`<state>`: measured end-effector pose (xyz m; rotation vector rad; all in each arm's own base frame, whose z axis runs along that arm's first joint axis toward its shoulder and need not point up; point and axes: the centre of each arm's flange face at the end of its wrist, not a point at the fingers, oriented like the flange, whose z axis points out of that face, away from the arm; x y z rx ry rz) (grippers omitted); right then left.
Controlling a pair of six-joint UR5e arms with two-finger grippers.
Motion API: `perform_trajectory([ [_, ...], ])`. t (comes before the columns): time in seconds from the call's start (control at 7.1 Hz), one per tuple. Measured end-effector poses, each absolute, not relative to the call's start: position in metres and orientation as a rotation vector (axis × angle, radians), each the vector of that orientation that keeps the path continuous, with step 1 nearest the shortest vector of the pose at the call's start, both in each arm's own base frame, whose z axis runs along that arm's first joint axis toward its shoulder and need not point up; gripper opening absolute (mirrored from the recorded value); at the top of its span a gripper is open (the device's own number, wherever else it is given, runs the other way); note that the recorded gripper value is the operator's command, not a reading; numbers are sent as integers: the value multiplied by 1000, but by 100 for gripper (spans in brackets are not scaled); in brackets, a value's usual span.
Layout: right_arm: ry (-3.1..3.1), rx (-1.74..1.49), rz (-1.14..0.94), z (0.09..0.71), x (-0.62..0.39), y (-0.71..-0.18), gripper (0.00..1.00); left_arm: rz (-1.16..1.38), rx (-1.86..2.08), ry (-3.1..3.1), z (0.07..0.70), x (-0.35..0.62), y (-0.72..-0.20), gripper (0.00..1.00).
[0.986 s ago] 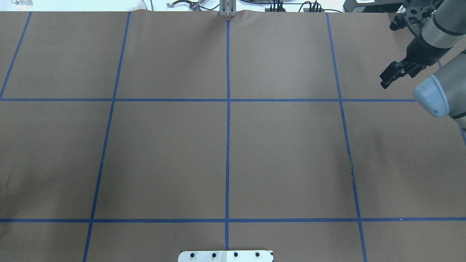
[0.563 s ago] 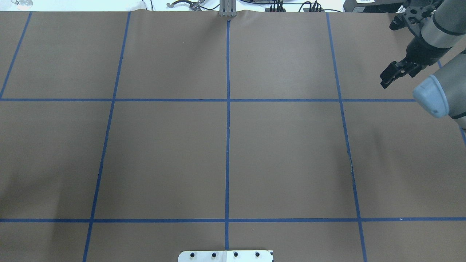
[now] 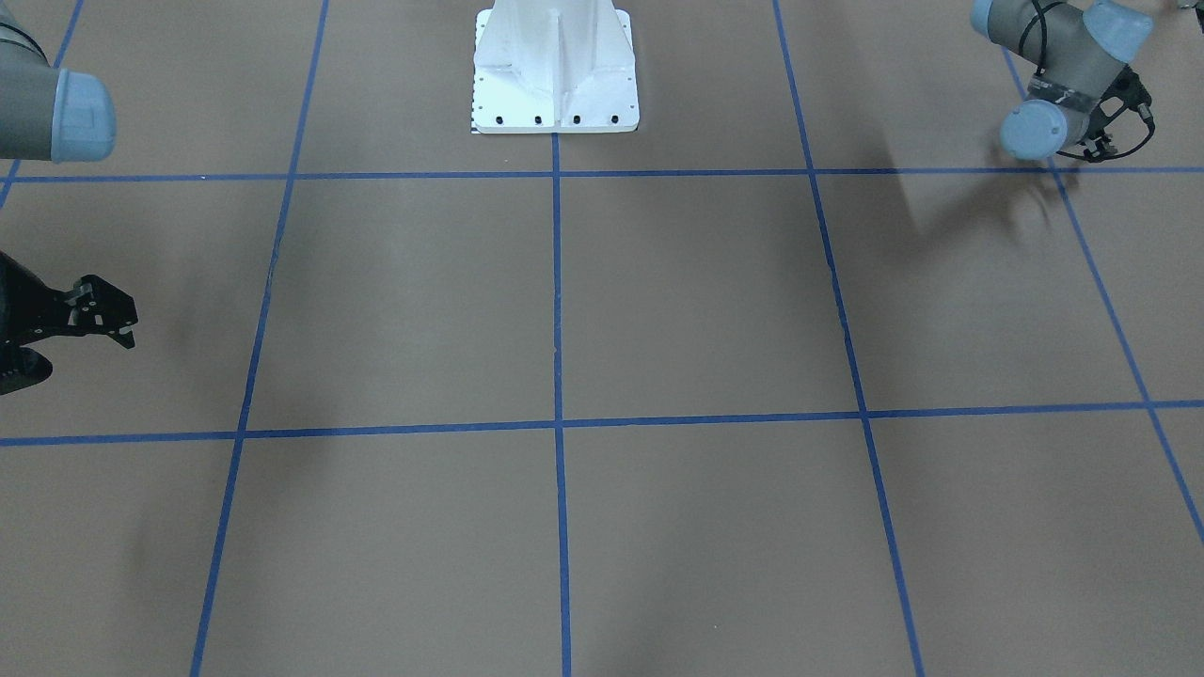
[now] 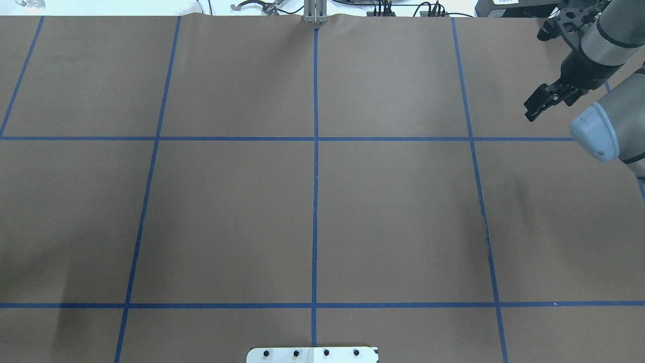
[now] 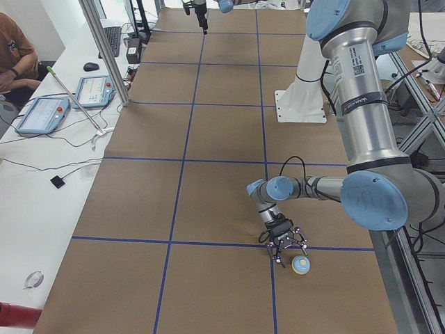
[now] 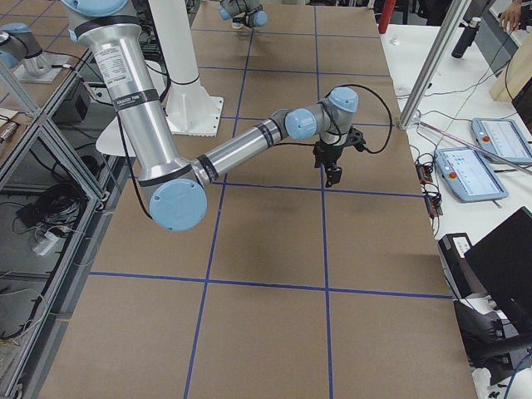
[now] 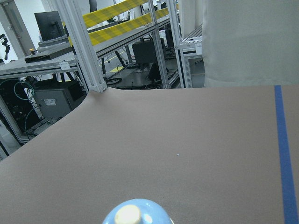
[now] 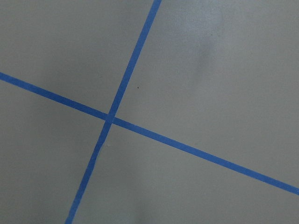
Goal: Place and press bell with both arms
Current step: 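Move the right gripper over the far edge while left holds the bell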
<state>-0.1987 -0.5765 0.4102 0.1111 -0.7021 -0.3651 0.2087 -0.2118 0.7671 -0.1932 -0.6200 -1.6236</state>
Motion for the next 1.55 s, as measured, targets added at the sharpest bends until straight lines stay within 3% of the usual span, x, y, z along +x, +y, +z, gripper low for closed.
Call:
perform_trajectory([
  [0.28,-690,118,-365,409,-199,-578,100,-1640,-205,-646,769,214,-204,100],
  [0.7,-684,121,-365,409,-199,-578,100,-1651,-190,-682,781,212,-198,76],
  [0.85,-683,121,-365,409,-199,-578,100,-1655,-182,-690,787,211,-196,59],
  [1.13,-682,121,-365,409,-198,-578,100,-1663,-171,-695,794,209,-194,15],
  [1.27,-681,122,-365,409,-198,-578,100,-1663,-168,-698,795,208,-194,0],
  [1.55,-680,122,-365,409,-198,-578,100,-1653,-162,-709,799,201,-190,0],
])
